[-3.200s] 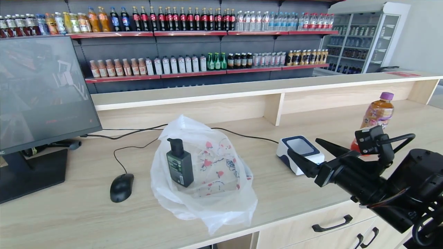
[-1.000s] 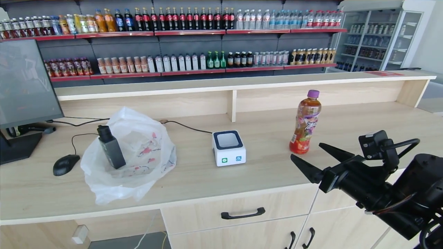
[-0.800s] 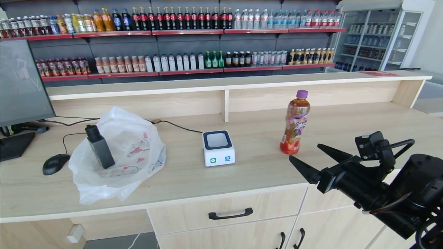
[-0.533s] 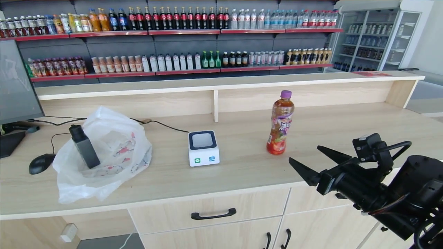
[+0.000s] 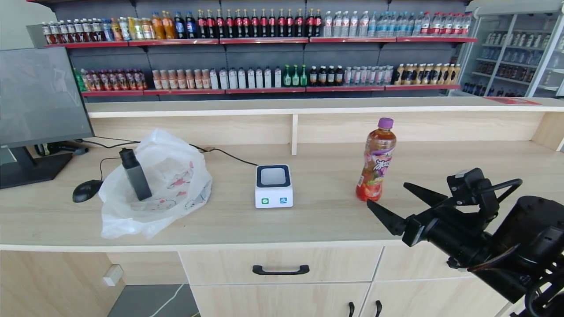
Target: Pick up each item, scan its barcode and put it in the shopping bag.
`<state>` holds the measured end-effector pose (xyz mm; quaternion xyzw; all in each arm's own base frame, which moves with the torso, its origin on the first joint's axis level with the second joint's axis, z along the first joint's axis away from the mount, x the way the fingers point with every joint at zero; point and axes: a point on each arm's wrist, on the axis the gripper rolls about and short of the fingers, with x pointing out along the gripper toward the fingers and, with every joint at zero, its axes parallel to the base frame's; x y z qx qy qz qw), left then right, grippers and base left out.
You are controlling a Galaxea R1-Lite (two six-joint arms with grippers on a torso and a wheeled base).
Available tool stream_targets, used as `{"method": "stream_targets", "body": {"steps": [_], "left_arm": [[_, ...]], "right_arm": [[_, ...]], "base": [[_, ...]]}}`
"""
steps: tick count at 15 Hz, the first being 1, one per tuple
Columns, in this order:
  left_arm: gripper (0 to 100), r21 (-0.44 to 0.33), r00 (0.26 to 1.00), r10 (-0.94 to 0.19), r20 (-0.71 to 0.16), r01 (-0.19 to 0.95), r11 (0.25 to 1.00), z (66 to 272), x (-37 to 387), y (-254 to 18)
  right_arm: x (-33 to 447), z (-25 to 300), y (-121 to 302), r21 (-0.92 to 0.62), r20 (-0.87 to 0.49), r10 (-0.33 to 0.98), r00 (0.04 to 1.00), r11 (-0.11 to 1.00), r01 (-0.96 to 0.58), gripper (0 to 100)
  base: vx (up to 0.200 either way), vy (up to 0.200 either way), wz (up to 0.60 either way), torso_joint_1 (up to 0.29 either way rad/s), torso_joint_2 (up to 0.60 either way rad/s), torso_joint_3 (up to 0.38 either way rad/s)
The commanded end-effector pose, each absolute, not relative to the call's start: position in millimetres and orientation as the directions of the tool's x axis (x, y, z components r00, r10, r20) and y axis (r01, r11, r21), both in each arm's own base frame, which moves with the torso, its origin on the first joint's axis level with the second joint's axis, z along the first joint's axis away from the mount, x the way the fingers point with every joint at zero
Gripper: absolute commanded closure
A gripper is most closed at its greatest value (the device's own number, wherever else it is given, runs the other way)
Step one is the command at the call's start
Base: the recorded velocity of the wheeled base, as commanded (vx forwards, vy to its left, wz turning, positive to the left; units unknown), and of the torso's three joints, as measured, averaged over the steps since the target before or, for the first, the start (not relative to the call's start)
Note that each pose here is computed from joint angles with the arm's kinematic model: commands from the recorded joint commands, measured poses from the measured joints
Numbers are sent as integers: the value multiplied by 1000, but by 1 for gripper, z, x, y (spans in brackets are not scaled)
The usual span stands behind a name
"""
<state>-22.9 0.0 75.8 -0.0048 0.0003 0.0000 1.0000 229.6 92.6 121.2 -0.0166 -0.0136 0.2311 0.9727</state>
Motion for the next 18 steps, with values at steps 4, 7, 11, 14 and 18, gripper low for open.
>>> {"method": "stream_targets", "body": {"steps": [4, 7, 11, 14, 18], "left_arm": [[100, -9, 1000, 0, 0, 0, 1000, 76, -23, 0], [100, -14, 1000, 2, 0, -2, 1000, 76, -23, 0], [100, -15, 1000, 0, 0, 0, 1000, 76, -23, 0], [100, -15, 1000, 0, 0, 0, 1000, 76, -23, 0], [100, -14, 1000, 2, 0, -2, 1000, 76, -23, 0]], "right_arm": [[229, 112, 88, -62, -28, 397, 918, 915, -398, 0], [230, 109, 69, -61, -44, 313, 949, 947, -316, 0], [228, 106, 63, -61, -64, 291, 954, 954, -295, 0], [240, 92, 57, -59, -116, 255, 960, 963, -263, 0], [268, 89, 54, -54, -89, 224, 970, 972, -230, 0]], "base": [[100, 0, 0, 0, 0, 1], [67, 0, 0, -6, -2, 1], [0, 0, 0, 0, 0, 0], [0, 0, 0, 0, 0, 0], [0, 0, 0, 0, 0, 0]]}}
